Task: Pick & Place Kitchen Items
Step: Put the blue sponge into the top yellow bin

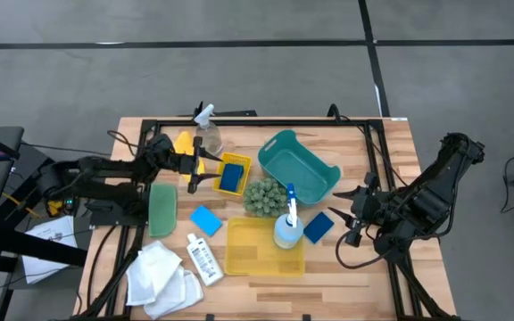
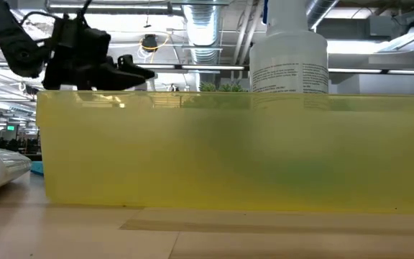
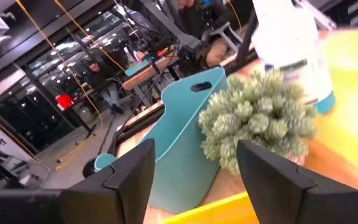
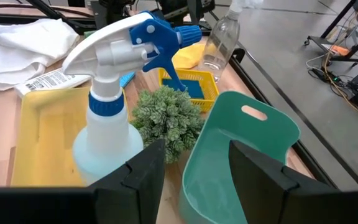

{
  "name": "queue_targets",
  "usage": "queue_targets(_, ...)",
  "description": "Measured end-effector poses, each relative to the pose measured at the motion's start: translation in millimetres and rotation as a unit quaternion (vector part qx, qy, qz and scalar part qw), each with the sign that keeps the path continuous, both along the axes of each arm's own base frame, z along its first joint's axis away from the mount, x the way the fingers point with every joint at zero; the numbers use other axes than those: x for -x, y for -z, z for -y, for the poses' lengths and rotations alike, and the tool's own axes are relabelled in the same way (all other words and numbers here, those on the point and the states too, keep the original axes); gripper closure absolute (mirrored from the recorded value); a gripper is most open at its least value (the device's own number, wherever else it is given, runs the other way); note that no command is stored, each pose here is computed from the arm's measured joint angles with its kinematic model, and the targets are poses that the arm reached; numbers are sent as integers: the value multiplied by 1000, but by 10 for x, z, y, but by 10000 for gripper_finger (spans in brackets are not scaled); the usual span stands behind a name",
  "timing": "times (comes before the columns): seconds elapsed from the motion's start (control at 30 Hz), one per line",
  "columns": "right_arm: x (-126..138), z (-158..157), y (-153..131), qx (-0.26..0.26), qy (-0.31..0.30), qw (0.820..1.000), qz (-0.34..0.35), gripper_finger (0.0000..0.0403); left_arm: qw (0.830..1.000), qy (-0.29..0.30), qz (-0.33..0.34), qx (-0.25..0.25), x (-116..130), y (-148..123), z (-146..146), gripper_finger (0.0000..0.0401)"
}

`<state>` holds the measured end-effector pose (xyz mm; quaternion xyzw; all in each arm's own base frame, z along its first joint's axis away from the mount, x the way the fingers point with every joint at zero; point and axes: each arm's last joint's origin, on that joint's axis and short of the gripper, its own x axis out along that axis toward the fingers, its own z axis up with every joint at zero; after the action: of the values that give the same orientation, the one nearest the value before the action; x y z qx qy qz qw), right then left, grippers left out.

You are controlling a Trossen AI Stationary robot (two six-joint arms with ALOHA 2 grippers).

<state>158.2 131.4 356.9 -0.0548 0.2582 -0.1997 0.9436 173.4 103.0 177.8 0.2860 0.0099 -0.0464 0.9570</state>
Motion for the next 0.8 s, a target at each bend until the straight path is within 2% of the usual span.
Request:
queue_targets(0.3, 45, -52, 1, -1, -18, 1000, -2, 235, 996, 28, 19, 81, 28, -173, 162, 186)
queue_targets(0.53, 87, -95, 3, 0, -33, 999, -3, 235, 994, 79, 33, 73, -17, -253, 383, 194)
queue_targets(0.63, 110, -120, 4, 0, -41, 999, -4, 235, 994, 74, 16, 83, -38, -231, 467, 201)
queue_targets(0.8, 137, -146, 3, 2, -49, 999, -2, 235, 992, 47, -50, 109, -58, -114, 605, 214)
